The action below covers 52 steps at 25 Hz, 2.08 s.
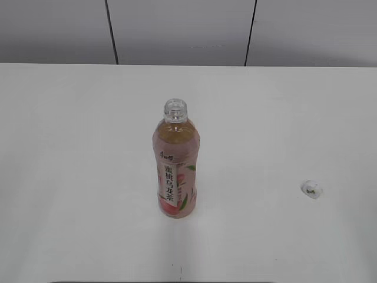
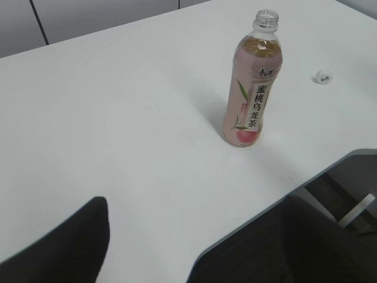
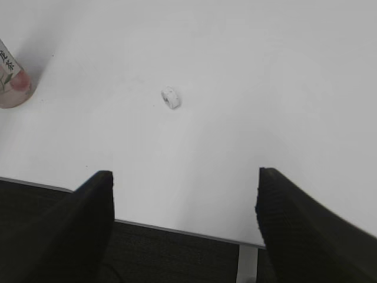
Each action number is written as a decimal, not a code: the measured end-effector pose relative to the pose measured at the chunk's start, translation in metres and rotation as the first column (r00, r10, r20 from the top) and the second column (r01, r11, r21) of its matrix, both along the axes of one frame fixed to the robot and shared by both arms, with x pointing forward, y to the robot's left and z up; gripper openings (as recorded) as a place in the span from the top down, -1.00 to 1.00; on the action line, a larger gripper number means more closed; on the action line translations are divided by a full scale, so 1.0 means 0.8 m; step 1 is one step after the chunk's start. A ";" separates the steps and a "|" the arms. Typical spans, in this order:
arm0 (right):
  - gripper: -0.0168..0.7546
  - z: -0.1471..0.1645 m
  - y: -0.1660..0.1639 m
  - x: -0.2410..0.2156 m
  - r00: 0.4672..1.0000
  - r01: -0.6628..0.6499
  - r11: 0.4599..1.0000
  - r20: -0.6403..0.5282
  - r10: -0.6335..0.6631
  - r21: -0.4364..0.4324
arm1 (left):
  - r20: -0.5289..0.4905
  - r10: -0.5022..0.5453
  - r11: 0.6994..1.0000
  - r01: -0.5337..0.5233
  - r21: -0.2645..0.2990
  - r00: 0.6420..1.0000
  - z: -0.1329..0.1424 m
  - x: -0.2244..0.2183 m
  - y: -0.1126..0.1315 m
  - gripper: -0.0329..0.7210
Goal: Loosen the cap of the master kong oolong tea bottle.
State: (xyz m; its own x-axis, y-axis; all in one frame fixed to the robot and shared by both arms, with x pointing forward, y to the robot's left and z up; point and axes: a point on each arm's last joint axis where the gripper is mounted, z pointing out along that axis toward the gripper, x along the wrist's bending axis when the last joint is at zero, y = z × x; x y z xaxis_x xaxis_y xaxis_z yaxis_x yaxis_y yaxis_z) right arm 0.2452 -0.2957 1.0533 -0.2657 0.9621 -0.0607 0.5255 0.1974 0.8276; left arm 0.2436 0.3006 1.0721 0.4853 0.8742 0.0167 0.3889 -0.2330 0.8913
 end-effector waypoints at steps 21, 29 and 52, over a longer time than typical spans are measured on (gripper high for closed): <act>-0.51 0.000 0.000 0.000 1.000 0.000 1.000 0.000 0.000 0.000 | 0.014 0.009 1.000 -0.009 0.009 1.000 0.001 0.000 0.002 -0.47; -0.51 0.000 0.000 0.000 1.000 0.000 1.000 0.000 0.000 0.000 | 0.014 0.137 0.991 -0.137 0.009 0.990 0.001 0.000 0.002 -0.47; -0.51 0.000 -0.003 -0.020 0.989 0.111 0.994 0.100 -0.113 0.022 | 0.093 0.476 0.879 -0.475 -0.038 0.874 0.000 -0.021 0.005 -0.35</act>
